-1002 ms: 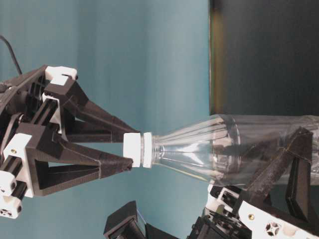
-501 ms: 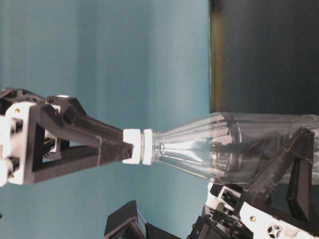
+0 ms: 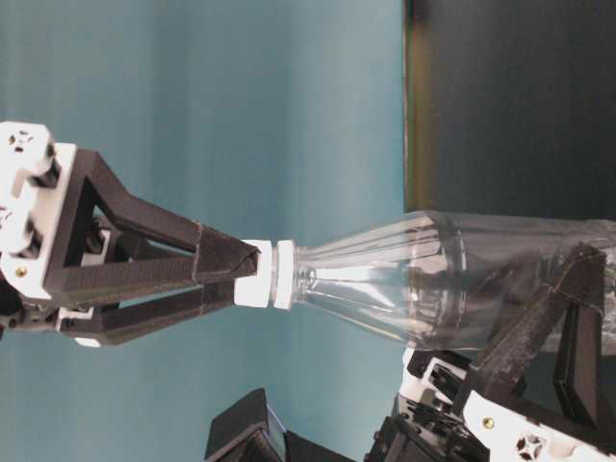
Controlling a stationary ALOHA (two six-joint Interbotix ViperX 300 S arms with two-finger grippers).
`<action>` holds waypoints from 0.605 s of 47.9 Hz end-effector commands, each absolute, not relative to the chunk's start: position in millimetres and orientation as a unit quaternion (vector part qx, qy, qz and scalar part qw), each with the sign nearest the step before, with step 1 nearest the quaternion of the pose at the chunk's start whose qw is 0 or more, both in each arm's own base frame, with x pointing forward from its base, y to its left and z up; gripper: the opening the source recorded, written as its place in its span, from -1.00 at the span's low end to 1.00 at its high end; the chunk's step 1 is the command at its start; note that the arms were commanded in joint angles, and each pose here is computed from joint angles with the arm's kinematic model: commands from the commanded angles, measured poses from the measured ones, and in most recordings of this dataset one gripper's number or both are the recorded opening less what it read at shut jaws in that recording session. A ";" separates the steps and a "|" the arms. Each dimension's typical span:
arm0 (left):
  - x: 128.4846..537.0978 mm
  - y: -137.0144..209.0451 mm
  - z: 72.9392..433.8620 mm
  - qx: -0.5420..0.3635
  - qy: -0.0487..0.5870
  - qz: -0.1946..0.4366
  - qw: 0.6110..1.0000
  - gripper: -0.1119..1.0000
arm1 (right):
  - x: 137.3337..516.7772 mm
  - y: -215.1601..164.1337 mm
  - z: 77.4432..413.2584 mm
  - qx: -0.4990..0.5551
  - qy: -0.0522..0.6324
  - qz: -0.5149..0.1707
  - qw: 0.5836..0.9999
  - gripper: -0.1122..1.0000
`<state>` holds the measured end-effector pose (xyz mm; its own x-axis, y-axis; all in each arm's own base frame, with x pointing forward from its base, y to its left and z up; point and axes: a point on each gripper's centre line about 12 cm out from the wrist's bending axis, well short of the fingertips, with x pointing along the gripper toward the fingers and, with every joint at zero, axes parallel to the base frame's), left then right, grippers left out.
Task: Open the bottle cap by holding the bottle with the left arm and twisting the cap with the right arm.
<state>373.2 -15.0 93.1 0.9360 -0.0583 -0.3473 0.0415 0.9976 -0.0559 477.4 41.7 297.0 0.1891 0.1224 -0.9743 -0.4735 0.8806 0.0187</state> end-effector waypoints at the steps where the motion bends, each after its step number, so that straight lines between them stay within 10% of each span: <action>1: 375.1 -13.5 93.1 -0.025 0.176 -0.024 0.984 0.66 | 479.0 47.1 303.5 -0.186 0.590 0.210 0.757 -0.13; 29: 375.1 -14.0 89.8 -0.025 0.180 -0.024 0.983 0.66 | 480.9 52.2 307.4 -0.171 0.586 0.184 0.770 -0.13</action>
